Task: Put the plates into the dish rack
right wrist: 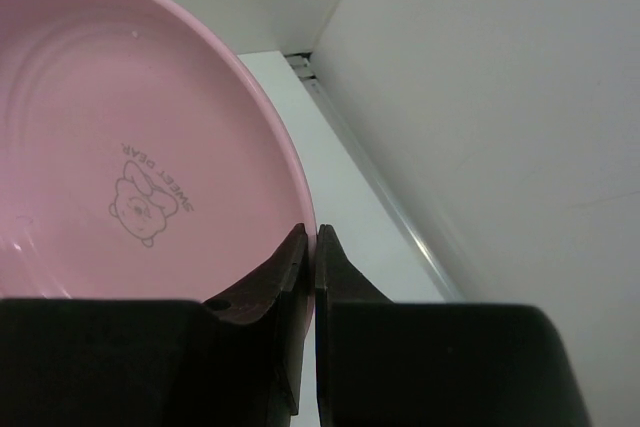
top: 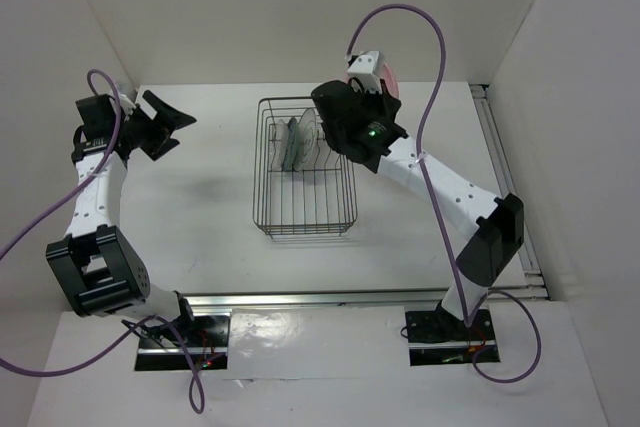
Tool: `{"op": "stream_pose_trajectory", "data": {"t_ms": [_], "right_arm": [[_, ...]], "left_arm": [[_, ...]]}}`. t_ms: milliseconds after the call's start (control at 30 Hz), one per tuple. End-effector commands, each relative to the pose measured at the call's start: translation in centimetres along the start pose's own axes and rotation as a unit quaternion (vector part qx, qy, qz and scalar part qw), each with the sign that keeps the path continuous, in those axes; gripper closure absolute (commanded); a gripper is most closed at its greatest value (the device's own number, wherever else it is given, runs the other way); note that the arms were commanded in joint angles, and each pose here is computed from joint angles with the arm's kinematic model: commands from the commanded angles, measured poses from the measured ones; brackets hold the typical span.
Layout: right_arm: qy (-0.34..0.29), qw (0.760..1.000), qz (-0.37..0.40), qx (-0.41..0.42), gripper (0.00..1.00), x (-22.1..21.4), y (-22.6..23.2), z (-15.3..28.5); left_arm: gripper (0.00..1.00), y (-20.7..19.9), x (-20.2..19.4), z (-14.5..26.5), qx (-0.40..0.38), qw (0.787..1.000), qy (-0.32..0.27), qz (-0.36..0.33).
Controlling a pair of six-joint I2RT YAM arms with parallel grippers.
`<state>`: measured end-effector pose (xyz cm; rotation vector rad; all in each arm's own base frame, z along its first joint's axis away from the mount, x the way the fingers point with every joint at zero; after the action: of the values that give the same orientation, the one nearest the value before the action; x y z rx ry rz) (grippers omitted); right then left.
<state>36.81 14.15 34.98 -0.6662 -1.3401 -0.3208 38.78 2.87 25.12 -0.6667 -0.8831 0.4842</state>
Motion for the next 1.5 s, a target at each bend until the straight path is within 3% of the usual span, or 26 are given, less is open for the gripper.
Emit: {"op": "stream_pose_trajectory", "data": {"t_ms": [0,467,967,1433,1467], "right_arm": [[-0.021,0.997,-0.028,-0.073,1.0,2.0,-2.5,0.1],[-0.015,0.998,0.029,-0.051,1.0,-1.3,2.8,-0.1],[-0.023,0.995,0.086,-0.054,1.0,-0.8,6.5,1.0],[-0.031,0.994,0.073,-0.071,1.0,0.8,5.4,2.0],[-0.029,0.992,0.104,-0.072,1.0,0.2,5.2,2.0]], "left_arm": [[0.0,-0.9,1.0,1.1,-0.002,0.999,-0.026,-0.018],[0.0,-1.3,0.8,1.2,-0.015,1.0,-0.019,-0.019],[0.0,-1.7,0.5,1.2,-0.028,0.999,-0.011,-0.024],[0.0,-2.1,0.3,1.3,-0.04,0.999,-0.004,-0.024],[0.0,-2.1,0.3,1.3,-0.04,0.999,-0.004,-0.024]]}}
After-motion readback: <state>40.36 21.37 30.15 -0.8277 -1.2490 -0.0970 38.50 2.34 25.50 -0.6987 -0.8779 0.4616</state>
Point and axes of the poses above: each gripper's point midway between its finger pads, its own z axis back along the fingers, its own y axis along the line the jaws close on, x = y × z, the point moved 2 cm from there along z, back along the fingers, and after that the axes turned 7 degrees about -z, right-handed, at the moved point
